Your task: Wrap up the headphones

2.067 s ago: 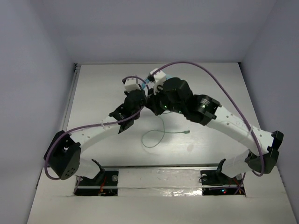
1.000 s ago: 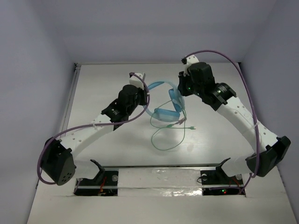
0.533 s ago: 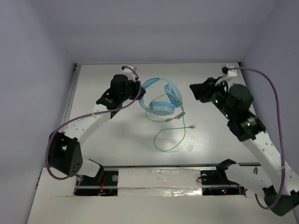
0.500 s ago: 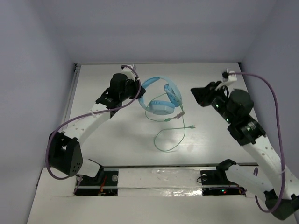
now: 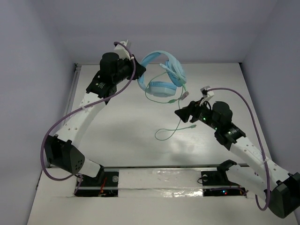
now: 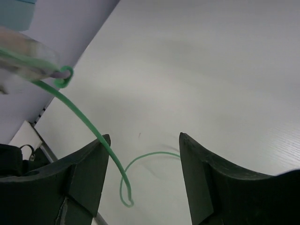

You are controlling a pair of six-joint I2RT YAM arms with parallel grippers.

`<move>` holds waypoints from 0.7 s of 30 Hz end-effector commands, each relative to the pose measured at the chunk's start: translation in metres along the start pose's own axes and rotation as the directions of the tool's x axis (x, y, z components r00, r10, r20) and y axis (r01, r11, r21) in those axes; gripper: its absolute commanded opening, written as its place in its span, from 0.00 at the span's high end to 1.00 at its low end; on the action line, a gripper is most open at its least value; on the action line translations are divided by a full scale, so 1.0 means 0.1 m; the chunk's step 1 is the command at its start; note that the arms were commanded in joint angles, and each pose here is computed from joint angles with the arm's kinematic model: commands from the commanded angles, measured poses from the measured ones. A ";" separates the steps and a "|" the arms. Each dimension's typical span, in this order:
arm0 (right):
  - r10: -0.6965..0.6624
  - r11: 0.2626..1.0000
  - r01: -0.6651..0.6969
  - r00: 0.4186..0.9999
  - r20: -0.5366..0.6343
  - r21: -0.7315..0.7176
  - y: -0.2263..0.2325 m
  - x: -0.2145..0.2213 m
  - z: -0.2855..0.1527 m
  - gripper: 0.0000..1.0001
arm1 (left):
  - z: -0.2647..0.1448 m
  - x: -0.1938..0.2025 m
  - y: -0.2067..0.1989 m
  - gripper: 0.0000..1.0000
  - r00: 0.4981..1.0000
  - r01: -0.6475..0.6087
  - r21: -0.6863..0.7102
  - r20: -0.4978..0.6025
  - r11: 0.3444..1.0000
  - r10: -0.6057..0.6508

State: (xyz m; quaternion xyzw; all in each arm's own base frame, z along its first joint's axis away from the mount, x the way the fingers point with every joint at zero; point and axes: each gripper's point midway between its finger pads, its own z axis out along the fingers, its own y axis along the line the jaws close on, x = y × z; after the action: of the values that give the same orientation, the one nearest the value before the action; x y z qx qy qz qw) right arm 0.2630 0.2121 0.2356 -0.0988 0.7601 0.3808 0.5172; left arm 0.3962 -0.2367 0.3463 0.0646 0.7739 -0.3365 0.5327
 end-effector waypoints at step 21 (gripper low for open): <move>-0.068 0.983 0.094 0.984 0.162 -0.155 0.54 -0.63 -0.30 1.00 | -0.19 -0.10 0.06 1.00 0.998 0.028 -0.037 0.057 0.999 -0.026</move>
State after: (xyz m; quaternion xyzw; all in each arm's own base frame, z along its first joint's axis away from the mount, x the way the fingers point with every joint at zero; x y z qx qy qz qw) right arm 0.2469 0.2233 0.2707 -0.1375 0.7182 0.4283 0.5309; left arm 0.3911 -0.2285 0.3119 0.0577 0.8061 -0.3186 0.4953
